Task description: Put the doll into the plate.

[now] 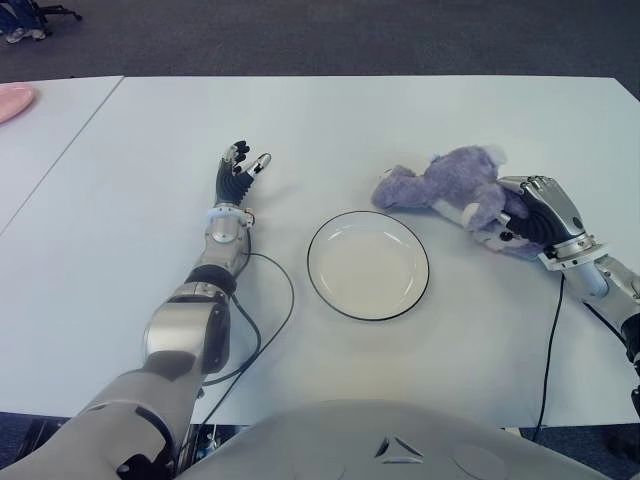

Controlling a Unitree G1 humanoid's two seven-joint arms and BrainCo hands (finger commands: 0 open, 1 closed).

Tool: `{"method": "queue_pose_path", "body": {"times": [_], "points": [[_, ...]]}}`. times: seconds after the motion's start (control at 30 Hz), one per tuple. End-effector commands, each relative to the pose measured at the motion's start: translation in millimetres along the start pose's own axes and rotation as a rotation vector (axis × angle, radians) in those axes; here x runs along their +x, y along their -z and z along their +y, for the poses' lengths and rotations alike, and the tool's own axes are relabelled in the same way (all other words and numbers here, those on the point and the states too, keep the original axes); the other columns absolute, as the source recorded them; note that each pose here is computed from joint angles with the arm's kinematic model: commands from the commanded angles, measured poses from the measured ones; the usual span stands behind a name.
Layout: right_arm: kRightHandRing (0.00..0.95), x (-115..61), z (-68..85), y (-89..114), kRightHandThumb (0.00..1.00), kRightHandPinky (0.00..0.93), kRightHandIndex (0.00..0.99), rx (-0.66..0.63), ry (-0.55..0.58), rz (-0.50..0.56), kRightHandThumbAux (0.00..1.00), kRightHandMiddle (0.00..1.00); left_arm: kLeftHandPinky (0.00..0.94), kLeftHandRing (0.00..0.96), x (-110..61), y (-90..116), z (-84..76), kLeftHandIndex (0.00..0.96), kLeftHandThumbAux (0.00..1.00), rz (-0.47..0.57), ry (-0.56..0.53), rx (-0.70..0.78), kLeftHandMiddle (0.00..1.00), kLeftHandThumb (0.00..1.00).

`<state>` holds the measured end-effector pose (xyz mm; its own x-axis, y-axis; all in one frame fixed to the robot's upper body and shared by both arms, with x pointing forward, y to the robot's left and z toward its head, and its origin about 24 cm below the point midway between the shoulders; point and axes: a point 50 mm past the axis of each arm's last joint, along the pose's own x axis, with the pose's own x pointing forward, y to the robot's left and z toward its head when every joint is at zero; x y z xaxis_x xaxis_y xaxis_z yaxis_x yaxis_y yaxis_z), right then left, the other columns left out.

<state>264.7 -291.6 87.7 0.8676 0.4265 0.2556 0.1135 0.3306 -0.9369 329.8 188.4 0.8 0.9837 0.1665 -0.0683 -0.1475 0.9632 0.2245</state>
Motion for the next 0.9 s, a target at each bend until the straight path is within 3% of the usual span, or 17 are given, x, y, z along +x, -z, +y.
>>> {"method": "queue_pose_path", "body": {"times": [0.03, 0.5, 0.57, 0.67, 0.9], "points": [[0.868, 21.8, -8.4, -16.6, 0.700, 0.859, 0.439, 0.006, 0.075, -0.062, 0.720, 0.883, 0.021, 0.144, -67.4, 91.6, -13.3, 0.158, 0.520, 0.414, 0.065, 0.029, 0.193, 0.000], [0.862, 46.8, -25.6, -32.7, 0.698, 0.836, 0.439, -0.020, 0.150, -0.156, 0.723, 0.873, 0.010, 0.155, -66.9, 90.6, -14.4, 0.169, 0.525, 0.410, 0.047, 0.041, 0.211, 0.000], [0.859, 53.1, -28.7, -35.1, 0.699, 0.835, 0.439, -0.024, 0.163, -0.174, 0.723, 0.868, 0.012, 0.156, -66.6, 90.4, -14.6, 0.169, 0.523, 0.410, 0.045, 0.041, 0.213, 0.000], [0.854, 76.1, -40.3, -46.2, 0.700, 0.838, 0.439, -0.047, 0.210, -0.233, 0.722, 0.858, 0.022, 0.161, -66.2, 89.9, -15.2, 0.171, 0.520, 0.410, 0.043, 0.040, 0.216, 0.000], [0.859, 97.5, -61.2, -68.1, 0.700, 0.854, 0.439, -0.089, 0.285, -0.339, 0.721, 0.859, 0.022, 0.163, -66.1, 89.8, -16.3, 0.178, 0.514, 0.414, 0.038, 0.035, 0.218, 0.000]]}}
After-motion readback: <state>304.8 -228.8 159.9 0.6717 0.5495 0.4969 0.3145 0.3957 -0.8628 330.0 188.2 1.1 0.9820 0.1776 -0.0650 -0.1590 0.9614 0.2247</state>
